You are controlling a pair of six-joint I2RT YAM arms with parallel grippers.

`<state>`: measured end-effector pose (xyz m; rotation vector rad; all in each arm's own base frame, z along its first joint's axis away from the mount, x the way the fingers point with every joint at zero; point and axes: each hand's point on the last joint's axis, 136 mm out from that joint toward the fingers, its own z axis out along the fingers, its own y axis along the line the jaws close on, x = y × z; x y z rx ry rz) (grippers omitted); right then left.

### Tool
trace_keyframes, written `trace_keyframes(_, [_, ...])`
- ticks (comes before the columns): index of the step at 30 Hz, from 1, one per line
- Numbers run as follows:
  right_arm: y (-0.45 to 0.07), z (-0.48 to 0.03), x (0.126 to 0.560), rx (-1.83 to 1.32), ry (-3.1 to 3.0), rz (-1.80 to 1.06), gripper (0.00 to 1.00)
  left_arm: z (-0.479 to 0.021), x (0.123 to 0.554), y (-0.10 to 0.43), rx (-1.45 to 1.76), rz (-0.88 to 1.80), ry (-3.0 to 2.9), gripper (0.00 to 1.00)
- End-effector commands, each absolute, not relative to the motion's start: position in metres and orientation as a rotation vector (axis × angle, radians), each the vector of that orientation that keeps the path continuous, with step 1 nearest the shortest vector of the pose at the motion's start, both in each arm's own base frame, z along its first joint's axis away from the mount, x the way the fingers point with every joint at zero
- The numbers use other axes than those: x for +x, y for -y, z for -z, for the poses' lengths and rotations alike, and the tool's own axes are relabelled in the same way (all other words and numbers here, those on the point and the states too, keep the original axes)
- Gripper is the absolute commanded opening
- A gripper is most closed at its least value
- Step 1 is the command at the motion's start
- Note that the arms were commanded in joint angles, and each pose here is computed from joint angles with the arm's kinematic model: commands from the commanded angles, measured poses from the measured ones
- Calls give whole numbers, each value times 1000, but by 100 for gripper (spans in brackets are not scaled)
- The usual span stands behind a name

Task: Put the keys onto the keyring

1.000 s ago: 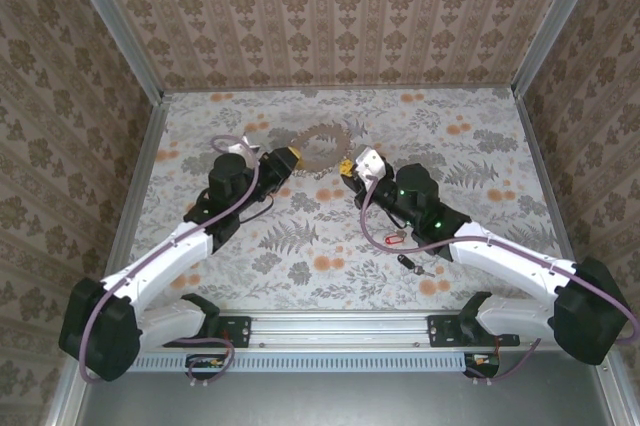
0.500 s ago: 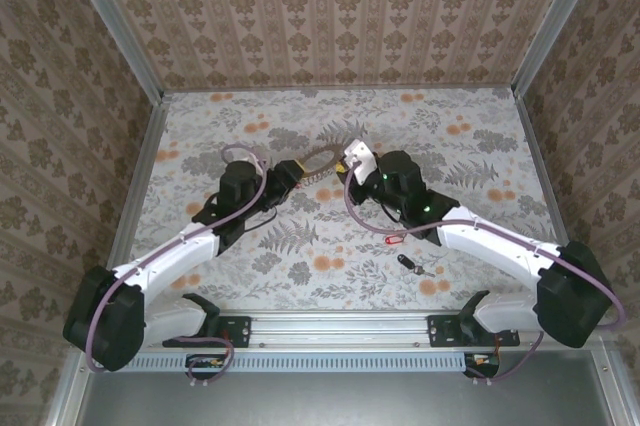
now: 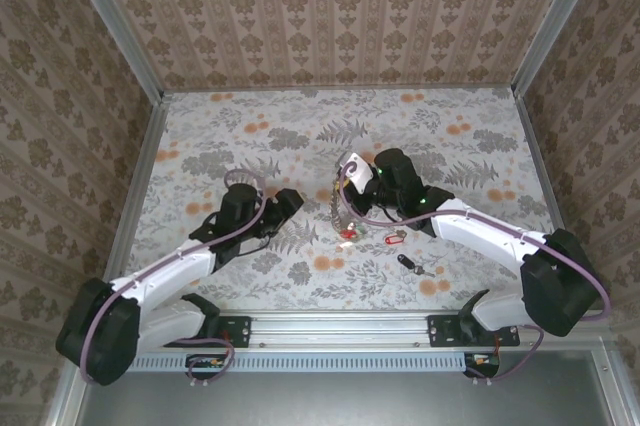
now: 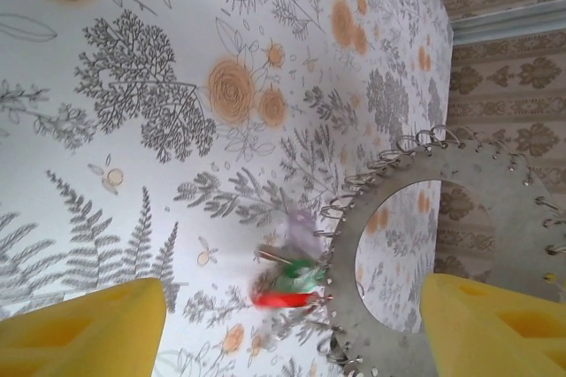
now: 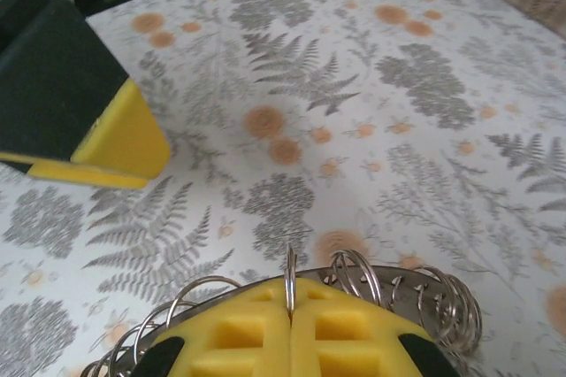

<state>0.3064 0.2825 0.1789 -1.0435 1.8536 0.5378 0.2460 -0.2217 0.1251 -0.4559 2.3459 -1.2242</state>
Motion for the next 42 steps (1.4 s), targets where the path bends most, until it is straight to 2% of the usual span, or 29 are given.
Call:
trace_keyframes(1, [-297, -185, 287, -1187, -1728, -662, 0, -147, 237, 216, -256, 1172, -2283, 76])
trace_keyframes(9, [-303, -202, 257, -1376, -1534, -722, 0, -214, 223, 217, 494, 916, -1869, 66])
trace_keyframes(13, [-304, -199, 252, -1478, -1516, -712, 0, -223, 209, 224, 797, 801, -1675, 60])
trace_keyframes(18, [-305, -209, 249, -1533, -1455, -690, 0, -224, 199, 238, 1055, 731, -1521, 58])
trace_keyframes(21, [-304, -210, 253, -1553, -1425, -613, 0, -222, 200, 248, 1120, 766, -1505, 55])
trace_keyframes(23, [-301, -207, 267, -1501, -1556, -600, 0, -217, 198, 258, 1182, 813, -1492, 46])
trace_keyframes(27, [-309, -209, 263, -1396, -1849, -1039, 0, -213, 197, 271, 1241, 880, -1454, 42])
trace_keyframes(28, [-311, -207, 263, -1395, -1915, -1084, 0, -214, 197, 271, 1243, 880, -1447, 42])
trace_keyframes(30, [-307, -193, 288, -1192, -2221, -1088, 0, -212, 200, 270, 1229, 851, -1450, 42])
trace_keyframes(33, [-307, -182, 294, -988, -2486, -1366, 0, -208, 206, 264, 1189, 787, -1480, 38])
trace_keyframes(35, [-309, -179, 295, -926, -2572, -1420, 0, -209, 205, 259, 1160, 764, -1491, 38])
trace_keyframes(37, [-312, -183, 298, -907, -2541, -1411, 0, -208, 203, 253, 1140, 745, -1498, 37])
trace_keyframes(42, [-313, -202, 285, -1245, -2055, -954, 0, -225, 190, 240, 1122, 697, -1451, 35])
